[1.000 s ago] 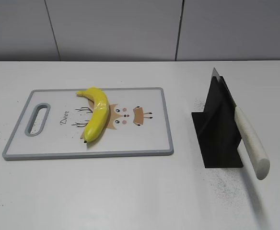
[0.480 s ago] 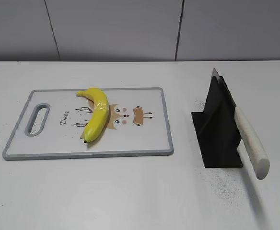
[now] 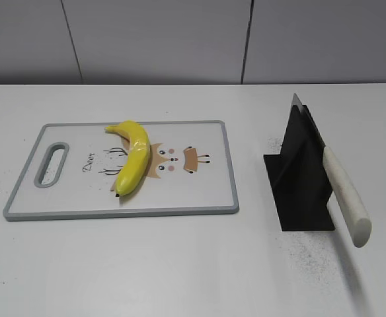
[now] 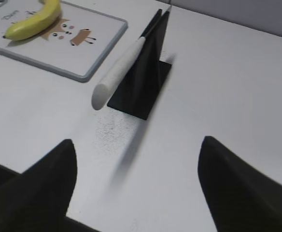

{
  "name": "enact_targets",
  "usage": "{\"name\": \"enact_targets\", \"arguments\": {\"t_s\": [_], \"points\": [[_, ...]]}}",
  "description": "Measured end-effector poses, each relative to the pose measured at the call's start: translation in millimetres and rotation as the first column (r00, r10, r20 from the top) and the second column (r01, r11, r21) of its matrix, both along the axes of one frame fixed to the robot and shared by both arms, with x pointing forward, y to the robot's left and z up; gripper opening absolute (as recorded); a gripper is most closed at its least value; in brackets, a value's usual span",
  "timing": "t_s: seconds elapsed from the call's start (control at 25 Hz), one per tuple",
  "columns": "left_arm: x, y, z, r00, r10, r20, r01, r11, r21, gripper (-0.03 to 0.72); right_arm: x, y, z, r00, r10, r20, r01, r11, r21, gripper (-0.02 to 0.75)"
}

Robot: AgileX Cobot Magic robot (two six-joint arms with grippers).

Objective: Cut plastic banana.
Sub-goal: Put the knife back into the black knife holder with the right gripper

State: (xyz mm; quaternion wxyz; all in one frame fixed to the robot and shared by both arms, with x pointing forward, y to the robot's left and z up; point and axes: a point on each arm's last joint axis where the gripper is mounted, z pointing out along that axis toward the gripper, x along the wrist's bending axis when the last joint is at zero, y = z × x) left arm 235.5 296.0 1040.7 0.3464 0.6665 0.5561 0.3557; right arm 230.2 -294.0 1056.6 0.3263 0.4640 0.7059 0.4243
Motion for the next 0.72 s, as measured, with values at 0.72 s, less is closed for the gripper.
{"name": "enact_targets", "arguments": {"t_s": [0.72], "points": [[0.0,-0.1,0.0,1.0,0.0,0.0,0.0,1.0,-0.001,0.553,1.2,1.6,0.0,0.984,-0.178,0.0,0.178,0.984,0.002,0.59]]}}
